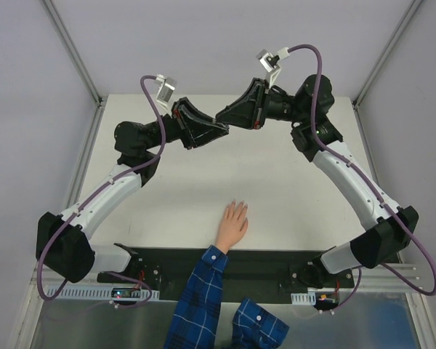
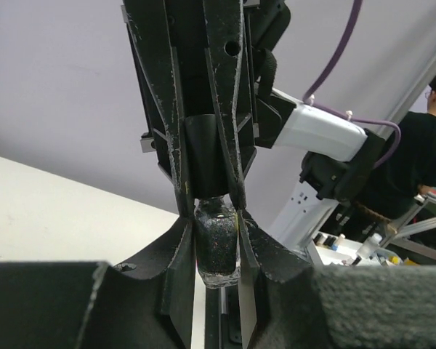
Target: Paint the nails
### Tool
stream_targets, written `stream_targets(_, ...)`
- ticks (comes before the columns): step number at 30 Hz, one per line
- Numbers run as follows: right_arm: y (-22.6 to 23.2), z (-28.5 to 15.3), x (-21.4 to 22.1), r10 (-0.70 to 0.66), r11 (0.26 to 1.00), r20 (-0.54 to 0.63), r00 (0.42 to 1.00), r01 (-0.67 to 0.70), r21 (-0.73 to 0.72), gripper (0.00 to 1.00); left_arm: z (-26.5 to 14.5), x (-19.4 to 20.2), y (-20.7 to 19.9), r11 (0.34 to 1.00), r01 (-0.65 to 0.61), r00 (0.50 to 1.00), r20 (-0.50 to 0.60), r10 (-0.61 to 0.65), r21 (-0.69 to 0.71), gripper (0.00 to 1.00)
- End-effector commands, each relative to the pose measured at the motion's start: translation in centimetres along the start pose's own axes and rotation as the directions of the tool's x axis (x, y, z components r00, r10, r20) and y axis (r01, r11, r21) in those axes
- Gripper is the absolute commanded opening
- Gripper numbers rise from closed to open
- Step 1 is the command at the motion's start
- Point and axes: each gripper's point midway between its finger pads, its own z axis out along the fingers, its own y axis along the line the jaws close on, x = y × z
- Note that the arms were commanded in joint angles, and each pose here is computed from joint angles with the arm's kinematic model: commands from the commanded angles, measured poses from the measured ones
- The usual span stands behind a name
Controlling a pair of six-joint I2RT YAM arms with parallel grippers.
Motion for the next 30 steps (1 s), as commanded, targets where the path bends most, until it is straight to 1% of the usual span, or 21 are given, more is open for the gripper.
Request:
stream_targets(1,3.6,-0.2,-0.5,-0.001,0.996,-0.014,1.0,0.0,-0.088,0.01,-0.3,-0.8,-5.1,0.974,-0.157,0.986,-0.029,0.164,0.16,0.0)
stream_targets(2,3.3,-0.2,-0.8,0.013,0.998,-0.003,1.0,-0.013,-0.057,0.04,-0.3,-1.0,-5.1,0.974,-0.176,0.983,-0.019,0.18,0.143,0.0)
stream_targets(3,3.1,-0.2,-1.1,0.025,0.999,0.009,1.0,-0.024,-0.025,0.13,-0.4,-0.4,-4.0,0.977,-0.185,0.981,-0.034,0.189,0.104,0.0)
stream_targets(4,1.9,-0.4,-1.1,0.093,0.993,0.027,0.995,-0.094,0.072,0.26,-0.5,-0.5,-3.7,0.977,-0.198,0.979,-0.032,0.202,0.083,0.0)
stream_targets(5,1.9,-0.6,-1.7,0.09,0.989,0.043,0.995,-0.094,0.117,0.42,-0.6,-0.8,-3.8,0.974,-0.22,0.975,-0.015,0.221,0.058,0.0)
stream_targets(6,1.4,-0.8,-1.8,0.076,0.983,0.05,0.996,-0.084,0.163,0.49,-0.8,-0.4,-2.9,0.971,-0.236,0.971,-0.031,0.237,0.022,0.0)
stream_targets(7,0.3,-1.4,-1.5,0.116,0.96,0.067,0.991,-0.129,0.248,0.58,-0.8,-0.5,-2.6,0.968,-0.253,0.967,-0.03,0.252,0.002,0.0)
stream_targets(8,0.4,-1.6,-1.8,0.111,0.954,0.078,0.991,-0.128,0.27,0.72,-1.0,-0.7,-2.4,0.963,-0.267,0.964,-0.024,0.266,-0.022,0.0)
stream_targets(9,0.1,-1.8,-1.9,0.107,0.945,0.088,0.99,-0.129,0.3,0.78,-1.1,-0.9,-1.6,0.954,-0.294,0.956,-0.019,0.293,-0.06,0.0)
stream_targets(10,-0.8,-2.2,-1.8,0.122,0.919,0.108,0.987,-0.153,0.363,0.85,-1.1,-1.0,-1.3,0.949,-0.303,0.953,-0.016,0.303,-0.082,0.0)
stream_targets(12,-0.2,-2.3,-2.4,0.086,0.92,0.11,0.99,-0.122,0.372,0.92,-1.0,-1.6,-1.0,0.934,-0.342,0.939,-0.012,0.343,-0.107,0.0)
stream_targets(13,-0.7,-2.5,-2.0,0.104,0.895,0.112,0.988,-0.142,0.423,0.94,-1.1,-1.6,-0.6,0.931,-0.344,0.939,-0.018,0.344,-0.122,0.0)
stream_targets(14,-1.0,-2.3,-1.8,0.105,0.886,0.102,0.989,-0.139,0.442,0.95,-1.0,-1.8,-0.6,0.926,-0.355,0.934,-0.014,0.356,-0.128,0.0)
stream_targets(15,-0.3,-2.2,-2.6,0.083,0.889,0.106,0.991,-0.121,0.442,0.95,-0.9,-2.0,-0.5,0.916,-0.378,0.925,-0.012,0.38,-0.138,0.0)
stream_targets(16,-0.4,-2.0,-2.1,0.094,0.877,0.092,0.991,-0.126,0.463,0.95,-0.9,-2.2,0.1,0.91,-0.377,0.925,-0.009,0.381,-0.172,0.0)
stream_targets(18,-0.3,-1.6,-2.5,0.081,0.872,0.095,0.992,-0.116,0.475,0.91,-0.6,-2.5,0.3,0.892,-0.411,0.909,-0.012,0.416,-0.187,0.0)
stream_targets(21,-0.2,-1.2,-2.6,0.069,0.866,0.097,0.993,-0.108,0.489,0.8,-0.4,-2.8,0.9,0.877,-0.427,0.901,-0.015,0.435,-0.218,0.0)
stream_targets(22,-0.1,-1.2,-2.6,0.069,0.865,0.096,0.993,-0.107,0.49,0.73,-0.3,-3.0,1.1,0.873,-0.429,0.899,-0.012,0.438,-0.233,0.0)
stream_targets(23,0.0,-1.2,-2.6,0.071,0.862,0.096,0.993,-0.109,0.495,0.7,-0.2,-3.0,1.5,0.867,-0.433,0.896,-0.017,0.443,-0.246,0.0)
stream_targets(28,-1.1,-1.2,-2.2,0.09,0.835,0.1,0.991,-0.129,0.535,0.58,0.2,-3.6,1.9,0.853,-0.448,0.887,-0.014,0.461,-0.267,0.0)
stream_targets(30,-1.3,-1.0,-2.4,0.091,0.833,0.106,0.99,-0.135,0.536,0.56,0.4,-3.8,2.0,0.851,-0.452,0.885,-0.012,0.466,-0.268,0.0)
